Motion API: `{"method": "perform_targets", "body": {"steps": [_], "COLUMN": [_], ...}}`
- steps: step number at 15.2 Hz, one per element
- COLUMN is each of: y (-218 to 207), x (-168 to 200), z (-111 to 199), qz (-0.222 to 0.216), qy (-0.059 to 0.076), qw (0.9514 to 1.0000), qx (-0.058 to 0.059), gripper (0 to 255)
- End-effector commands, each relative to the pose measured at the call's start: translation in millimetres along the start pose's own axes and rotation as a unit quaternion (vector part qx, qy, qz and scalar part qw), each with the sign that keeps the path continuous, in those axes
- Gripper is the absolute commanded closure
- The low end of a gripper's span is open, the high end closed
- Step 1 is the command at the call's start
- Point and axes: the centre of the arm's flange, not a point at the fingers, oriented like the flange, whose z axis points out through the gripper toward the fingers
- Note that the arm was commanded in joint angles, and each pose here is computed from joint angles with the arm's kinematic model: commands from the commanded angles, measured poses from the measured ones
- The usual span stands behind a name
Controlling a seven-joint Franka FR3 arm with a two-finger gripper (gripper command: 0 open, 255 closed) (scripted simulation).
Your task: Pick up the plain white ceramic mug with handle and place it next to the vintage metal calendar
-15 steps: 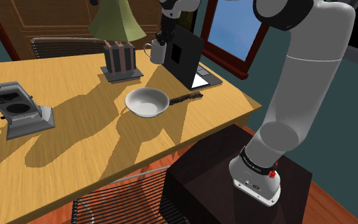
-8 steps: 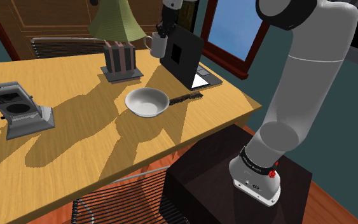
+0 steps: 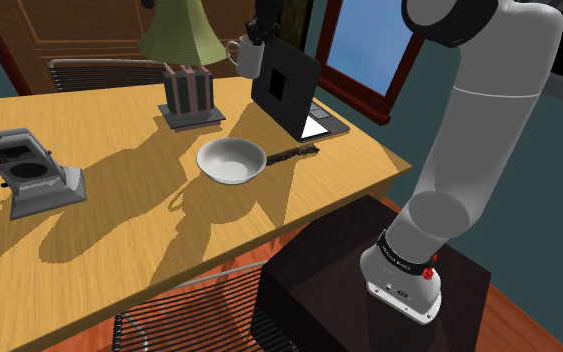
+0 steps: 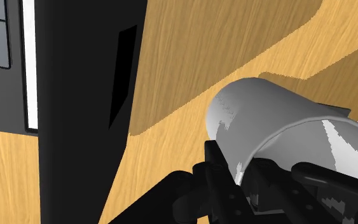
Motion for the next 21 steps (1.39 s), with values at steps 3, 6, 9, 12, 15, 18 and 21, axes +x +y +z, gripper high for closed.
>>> {"method": "perform_targets", "body": {"steps": [3,6,9,12,15,18,21], "y": [-0.4,-0.8,-1.2,-1.6,-14.7,-53.4,-92.1], "x": [2.9,5.6,8.2,10.9,9.1,0.9,-7.3], "z": [-21.3,-36.9,-52.5,-68.1,-73.6,-74.1,-74.5], "qz": [0.000,0.000,0.000,0.000,0.000,0.000,0.000], "qy": [0.000,0.000,0.000,0.000,0.000,0.000,0.000], "qw": [1.0000,1.0000,1.0000,1.0000,1.0000,1.0000,1.0000], "qx": [0.000,0.000,0.000,0.000,0.000,0.000,0.000], "gripper": [255,255,255,255,255,255,255]}}
